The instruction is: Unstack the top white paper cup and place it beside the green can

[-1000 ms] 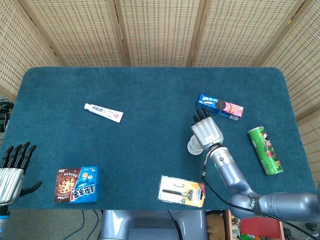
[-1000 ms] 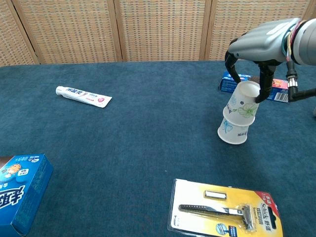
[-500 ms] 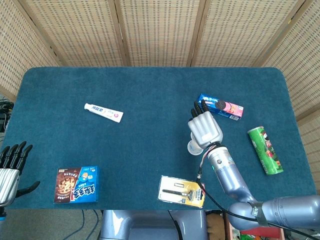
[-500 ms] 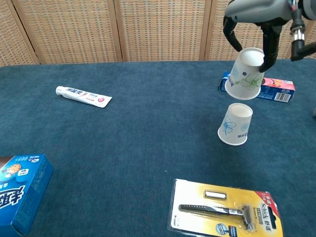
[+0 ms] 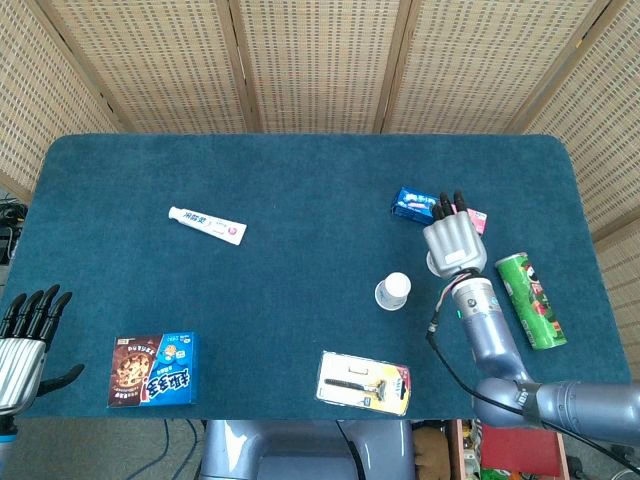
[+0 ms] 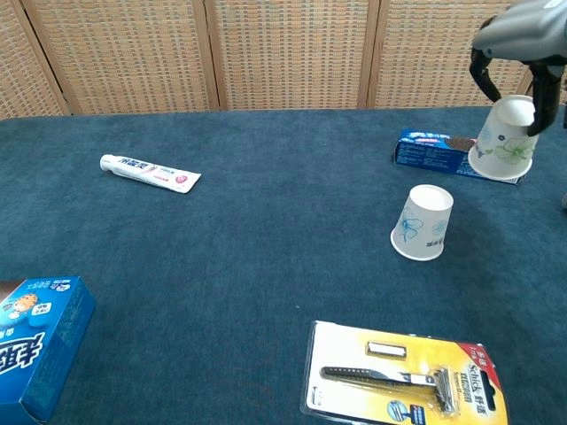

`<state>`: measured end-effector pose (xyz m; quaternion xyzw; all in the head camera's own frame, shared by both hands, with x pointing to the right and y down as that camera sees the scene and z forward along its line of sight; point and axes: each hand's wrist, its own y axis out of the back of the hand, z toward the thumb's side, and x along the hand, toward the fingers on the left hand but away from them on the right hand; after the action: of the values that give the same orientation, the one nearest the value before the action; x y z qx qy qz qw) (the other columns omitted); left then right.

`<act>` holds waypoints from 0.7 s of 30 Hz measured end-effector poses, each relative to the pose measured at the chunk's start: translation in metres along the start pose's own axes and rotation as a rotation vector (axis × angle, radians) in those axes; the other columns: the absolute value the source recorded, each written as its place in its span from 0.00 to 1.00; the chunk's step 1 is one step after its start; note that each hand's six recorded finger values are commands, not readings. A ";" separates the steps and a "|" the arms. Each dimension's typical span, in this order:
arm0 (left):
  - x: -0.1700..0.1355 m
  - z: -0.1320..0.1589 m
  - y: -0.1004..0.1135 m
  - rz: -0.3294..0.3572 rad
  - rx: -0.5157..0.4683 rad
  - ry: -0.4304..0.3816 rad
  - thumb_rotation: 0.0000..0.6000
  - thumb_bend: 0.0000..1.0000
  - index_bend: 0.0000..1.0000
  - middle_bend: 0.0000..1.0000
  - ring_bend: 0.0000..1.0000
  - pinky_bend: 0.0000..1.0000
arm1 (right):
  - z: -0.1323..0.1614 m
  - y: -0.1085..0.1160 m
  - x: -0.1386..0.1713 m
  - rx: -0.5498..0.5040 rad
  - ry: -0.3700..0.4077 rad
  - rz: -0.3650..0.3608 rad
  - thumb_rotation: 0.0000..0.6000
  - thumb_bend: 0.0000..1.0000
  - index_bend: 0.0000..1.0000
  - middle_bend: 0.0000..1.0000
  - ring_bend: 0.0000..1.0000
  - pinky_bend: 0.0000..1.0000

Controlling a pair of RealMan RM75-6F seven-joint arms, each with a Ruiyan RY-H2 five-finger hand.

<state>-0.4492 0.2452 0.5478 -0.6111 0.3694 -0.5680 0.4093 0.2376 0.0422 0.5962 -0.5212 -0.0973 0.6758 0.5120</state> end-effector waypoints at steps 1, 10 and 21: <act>0.000 0.000 0.000 0.002 -0.001 -0.001 1.00 0.00 0.00 0.00 0.00 0.00 | -0.003 -0.006 -0.001 -0.009 -0.003 0.011 1.00 0.44 0.49 0.21 0.00 0.08; -0.001 0.001 0.000 0.002 -0.003 0.000 1.00 0.00 0.00 0.00 0.00 0.00 | -0.021 -0.055 -0.007 -0.144 -0.021 0.096 1.00 0.44 0.49 0.19 0.00 0.08; -0.001 0.001 0.000 -0.001 -0.007 -0.002 1.00 0.00 0.00 0.00 0.00 0.00 | -0.029 -0.110 -0.009 -0.241 -0.018 0.196 1.00 0.44 0.49 0.15 0.00 0.08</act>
<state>-0.4482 0.2460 0.5481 -0.6133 0.3708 -0.5661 0.4073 0.3251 0.0740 0.6622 -0.5799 -0.1309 0.7104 0.3768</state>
